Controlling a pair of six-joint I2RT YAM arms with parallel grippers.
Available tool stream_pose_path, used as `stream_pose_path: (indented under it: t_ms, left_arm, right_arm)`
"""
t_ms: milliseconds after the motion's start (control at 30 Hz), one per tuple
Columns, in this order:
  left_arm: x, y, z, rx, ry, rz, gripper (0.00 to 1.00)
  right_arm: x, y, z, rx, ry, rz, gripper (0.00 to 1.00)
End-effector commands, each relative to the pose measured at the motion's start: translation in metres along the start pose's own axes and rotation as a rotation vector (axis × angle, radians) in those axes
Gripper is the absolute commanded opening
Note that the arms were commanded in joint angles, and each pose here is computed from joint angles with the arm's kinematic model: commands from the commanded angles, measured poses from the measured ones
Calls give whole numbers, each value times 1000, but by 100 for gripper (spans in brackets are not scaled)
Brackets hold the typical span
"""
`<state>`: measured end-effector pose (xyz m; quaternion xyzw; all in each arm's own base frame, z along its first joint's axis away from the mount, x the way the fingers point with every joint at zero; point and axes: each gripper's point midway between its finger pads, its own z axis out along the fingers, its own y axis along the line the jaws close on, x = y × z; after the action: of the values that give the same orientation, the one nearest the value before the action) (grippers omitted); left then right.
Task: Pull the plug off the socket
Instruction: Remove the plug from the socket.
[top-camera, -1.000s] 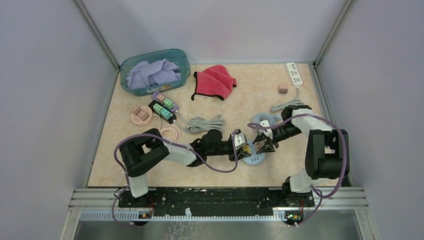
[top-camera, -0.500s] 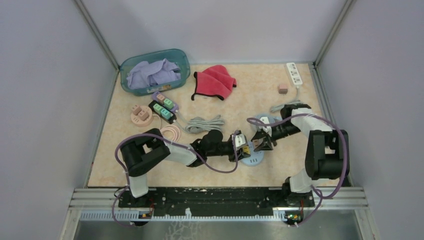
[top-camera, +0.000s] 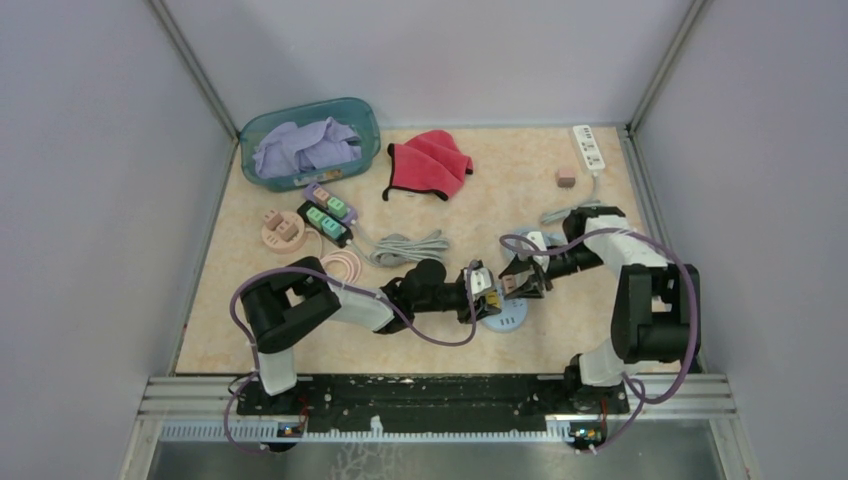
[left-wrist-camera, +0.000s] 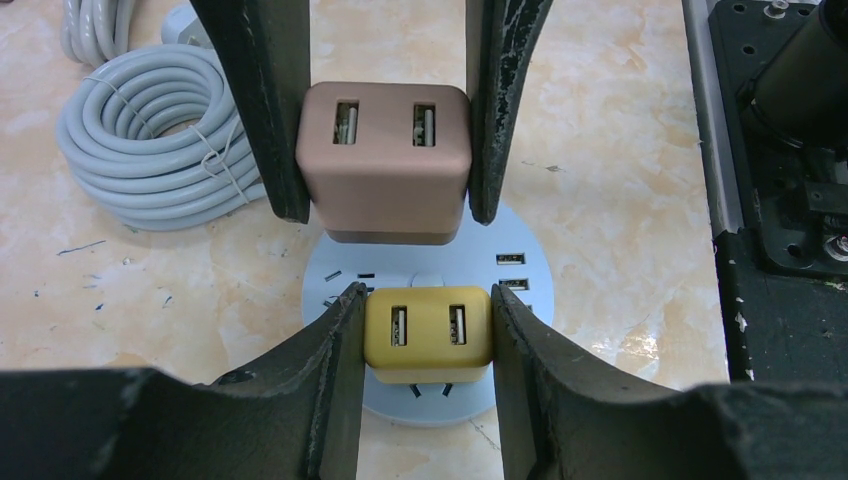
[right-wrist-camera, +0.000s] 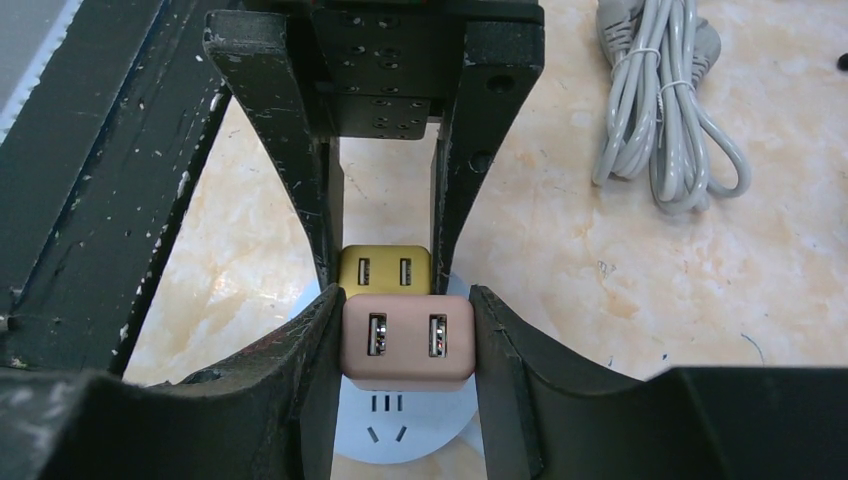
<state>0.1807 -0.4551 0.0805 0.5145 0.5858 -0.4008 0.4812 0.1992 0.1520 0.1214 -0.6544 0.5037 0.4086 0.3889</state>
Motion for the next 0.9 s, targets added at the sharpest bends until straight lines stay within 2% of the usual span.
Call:
stream_pose_path:
  t_ms: [0, 467, 667, 867]
  left_arm:
    - [21, -9, -2, 31, 66, -18, 0]
    - [21, -7, -5, 25, 68, -30, 0]
    - [21, -7, -6, 24, 68, -32, 0]
    - [19, -5, -7, 20, 64, -36, 0]
  right_arm:
    - [-28, -20, -14, 88, -61, -42, 0]
    - [-50, -60, -74, 431, -191, -3, 0]
    - [-43, -80, -94, 543, -149, 36, 0]
    - [-27, -121, -138, 934, -108, 237, 0]
